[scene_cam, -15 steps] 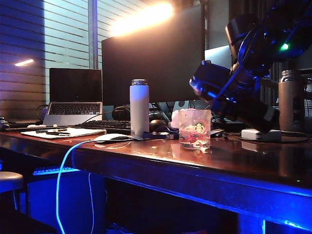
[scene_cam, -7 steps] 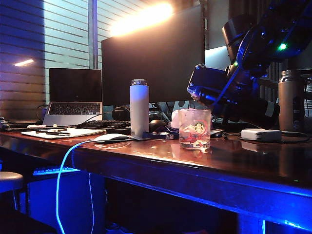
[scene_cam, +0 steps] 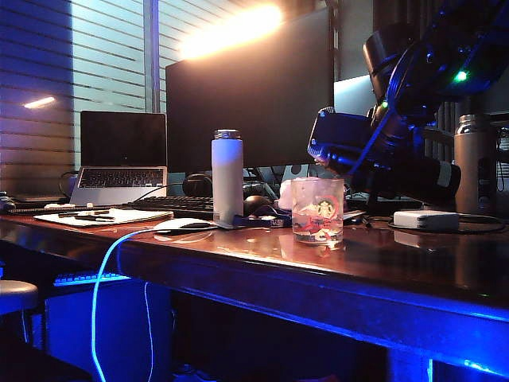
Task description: Pick up the black thermos, pour a little water from inside into the glass cup, then place the black thermos back on the table.
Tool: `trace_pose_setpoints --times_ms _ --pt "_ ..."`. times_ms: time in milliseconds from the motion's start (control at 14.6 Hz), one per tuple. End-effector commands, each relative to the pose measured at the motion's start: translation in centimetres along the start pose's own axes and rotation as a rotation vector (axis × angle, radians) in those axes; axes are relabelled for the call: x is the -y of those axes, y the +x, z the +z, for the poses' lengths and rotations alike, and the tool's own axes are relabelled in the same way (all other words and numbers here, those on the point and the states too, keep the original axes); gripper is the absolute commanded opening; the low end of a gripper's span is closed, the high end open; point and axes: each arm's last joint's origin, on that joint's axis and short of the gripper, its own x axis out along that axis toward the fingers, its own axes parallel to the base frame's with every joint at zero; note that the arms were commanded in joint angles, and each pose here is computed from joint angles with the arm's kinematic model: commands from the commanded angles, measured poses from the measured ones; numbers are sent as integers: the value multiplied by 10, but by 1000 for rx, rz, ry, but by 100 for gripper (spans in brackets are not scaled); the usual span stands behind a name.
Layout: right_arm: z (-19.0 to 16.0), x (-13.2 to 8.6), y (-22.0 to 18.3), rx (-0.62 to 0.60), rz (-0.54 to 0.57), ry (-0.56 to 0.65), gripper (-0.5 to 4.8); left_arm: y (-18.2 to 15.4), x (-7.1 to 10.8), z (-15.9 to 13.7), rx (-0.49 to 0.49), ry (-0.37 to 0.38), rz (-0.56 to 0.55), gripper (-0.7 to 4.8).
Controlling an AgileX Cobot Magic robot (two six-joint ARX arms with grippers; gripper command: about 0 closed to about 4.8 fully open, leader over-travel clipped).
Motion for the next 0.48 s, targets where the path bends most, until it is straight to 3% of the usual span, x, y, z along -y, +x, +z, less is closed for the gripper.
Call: trace_pose_setpoints --times_ms 68,479 --pt "6 15 -3 25 -88 -3 13 -2 1 2 13 8 0 -3" --pt "6 15 -3 22 -89 -32 12 -2 1 2 13 8 0 -3"
